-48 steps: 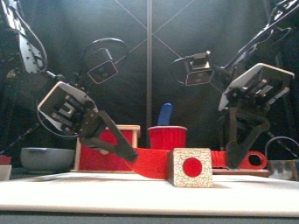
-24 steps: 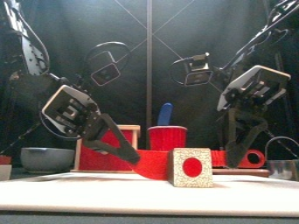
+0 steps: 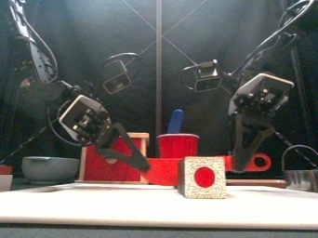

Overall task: Cut the sushi into 4 pieces with the knife
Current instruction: Cut the sushi into 4 pieces

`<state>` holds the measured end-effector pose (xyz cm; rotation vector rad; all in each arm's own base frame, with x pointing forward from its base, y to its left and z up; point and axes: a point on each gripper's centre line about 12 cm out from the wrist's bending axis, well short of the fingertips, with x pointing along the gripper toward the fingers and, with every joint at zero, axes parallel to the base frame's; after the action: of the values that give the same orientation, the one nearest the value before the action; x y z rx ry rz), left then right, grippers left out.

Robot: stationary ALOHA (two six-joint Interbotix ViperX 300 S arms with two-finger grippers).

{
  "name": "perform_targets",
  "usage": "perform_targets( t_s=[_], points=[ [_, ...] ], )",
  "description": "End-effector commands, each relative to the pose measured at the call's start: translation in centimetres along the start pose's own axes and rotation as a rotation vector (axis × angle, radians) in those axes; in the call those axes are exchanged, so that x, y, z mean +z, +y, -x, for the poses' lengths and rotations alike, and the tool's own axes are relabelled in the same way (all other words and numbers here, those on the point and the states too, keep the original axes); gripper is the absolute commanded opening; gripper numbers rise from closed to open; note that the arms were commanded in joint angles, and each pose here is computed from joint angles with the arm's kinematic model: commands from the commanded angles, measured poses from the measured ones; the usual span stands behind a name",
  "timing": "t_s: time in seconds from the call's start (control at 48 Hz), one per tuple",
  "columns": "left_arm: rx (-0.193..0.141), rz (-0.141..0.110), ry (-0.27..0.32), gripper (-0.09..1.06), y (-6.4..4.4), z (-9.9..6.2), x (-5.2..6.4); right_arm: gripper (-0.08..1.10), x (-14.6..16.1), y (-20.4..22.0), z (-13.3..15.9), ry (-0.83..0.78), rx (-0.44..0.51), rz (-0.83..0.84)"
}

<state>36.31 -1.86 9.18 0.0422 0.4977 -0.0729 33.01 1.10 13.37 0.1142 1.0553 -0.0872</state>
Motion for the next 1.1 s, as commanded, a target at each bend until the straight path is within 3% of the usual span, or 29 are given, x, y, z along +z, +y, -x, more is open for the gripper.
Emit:
perform_targets(
  t_s=[0.021,0.208,0.354,0.771,1.104],
  points=[
    [-0.005,-0.011,-0.084,0.35,-0.2,0.9,3.2,0.17,2.4,0.6,2.9,-0.08,0.017,-0.005],
    [-0.046,-0.057,-0.119,0.35,-1.5,2.1,4.9,0.17,2.9,2.4,4.5,-0.106,0.048,0.037],
    [-0.095,-0.09,-0.118,0.35,-3.3,2.2,5.0,0.17,2.4,3.3,4.3,-0.095,0.07,0.044],
    [-0.139,-0.101,-0.063,0.35,-5.1,0.9,3.2,0.17,1.7,4.5,2.7,-0.059,0.096,0.037],
    [-0.137,-0.08,-0.044,0.35,-5.5,0.5,2.7,0.17,1.3,4.9,1.5,-0.024,0.094,0.042]
  ],
)
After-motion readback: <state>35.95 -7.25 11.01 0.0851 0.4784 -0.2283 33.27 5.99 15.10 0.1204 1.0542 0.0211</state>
